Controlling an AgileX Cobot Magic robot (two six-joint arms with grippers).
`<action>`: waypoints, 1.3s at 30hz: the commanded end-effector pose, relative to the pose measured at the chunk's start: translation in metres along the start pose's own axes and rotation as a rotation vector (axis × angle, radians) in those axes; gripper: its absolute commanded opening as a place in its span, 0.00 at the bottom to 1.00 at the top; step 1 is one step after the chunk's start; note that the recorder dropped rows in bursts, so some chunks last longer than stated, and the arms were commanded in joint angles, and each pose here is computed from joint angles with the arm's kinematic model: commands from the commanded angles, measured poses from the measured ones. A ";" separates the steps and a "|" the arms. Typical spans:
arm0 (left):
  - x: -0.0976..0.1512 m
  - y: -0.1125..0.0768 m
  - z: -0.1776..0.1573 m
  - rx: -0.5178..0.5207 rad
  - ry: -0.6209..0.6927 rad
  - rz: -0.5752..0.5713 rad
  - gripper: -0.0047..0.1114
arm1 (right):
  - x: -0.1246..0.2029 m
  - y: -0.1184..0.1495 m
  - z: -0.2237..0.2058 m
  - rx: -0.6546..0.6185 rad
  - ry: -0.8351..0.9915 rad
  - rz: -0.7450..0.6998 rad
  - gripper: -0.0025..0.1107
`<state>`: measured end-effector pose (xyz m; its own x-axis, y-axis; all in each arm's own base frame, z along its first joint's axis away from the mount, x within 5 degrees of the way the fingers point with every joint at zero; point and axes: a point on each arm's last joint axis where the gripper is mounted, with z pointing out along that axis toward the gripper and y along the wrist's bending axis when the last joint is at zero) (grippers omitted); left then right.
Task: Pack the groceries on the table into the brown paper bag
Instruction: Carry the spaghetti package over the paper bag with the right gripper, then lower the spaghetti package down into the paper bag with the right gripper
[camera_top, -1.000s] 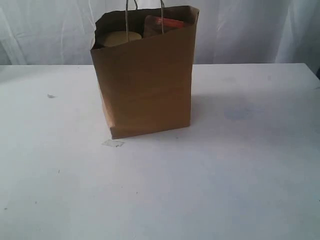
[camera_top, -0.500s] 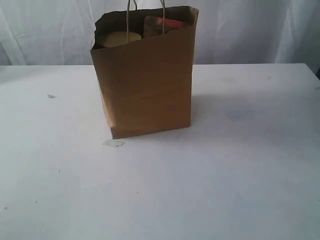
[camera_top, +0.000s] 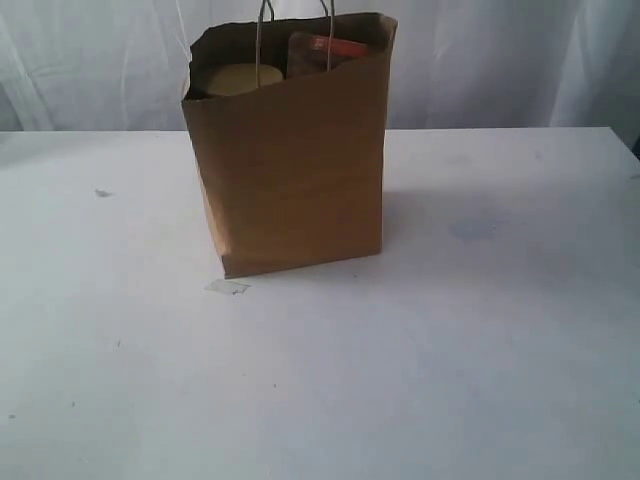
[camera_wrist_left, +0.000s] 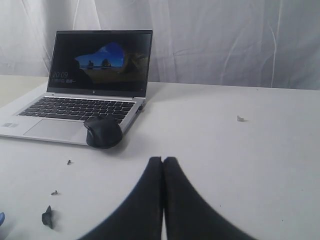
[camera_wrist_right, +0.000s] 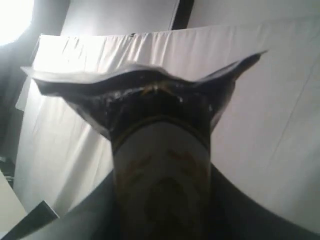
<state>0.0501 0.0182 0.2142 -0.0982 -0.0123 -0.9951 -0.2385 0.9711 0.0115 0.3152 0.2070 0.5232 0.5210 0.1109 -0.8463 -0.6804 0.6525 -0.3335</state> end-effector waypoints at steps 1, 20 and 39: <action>0.001 -0.001 0.000 0.008 -0.006 0.007 0.04 | -0.016 0.016 -0.004 -0.056 -0.047 0.006 0.02; 0.001 -0.001 0.000 0.008 -0.006 0.007 0.04 | 0.056 0.027 -0.008 -0.014 0.199 -0.092 0.02; 0.001 -0.001 0.000 0.008 -0.006 0.007 0.04 | 0.107 0.026 -0.009 0.062 0.365 0.045 0.02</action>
<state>0.0501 0.0182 0.2142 -0.0982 -0.0123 -0.9951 -0.2385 0.9711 0.0115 0.3530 0.2307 0.4108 0.2486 -0.1657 -0.9543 -0.6497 0.7022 -0.2912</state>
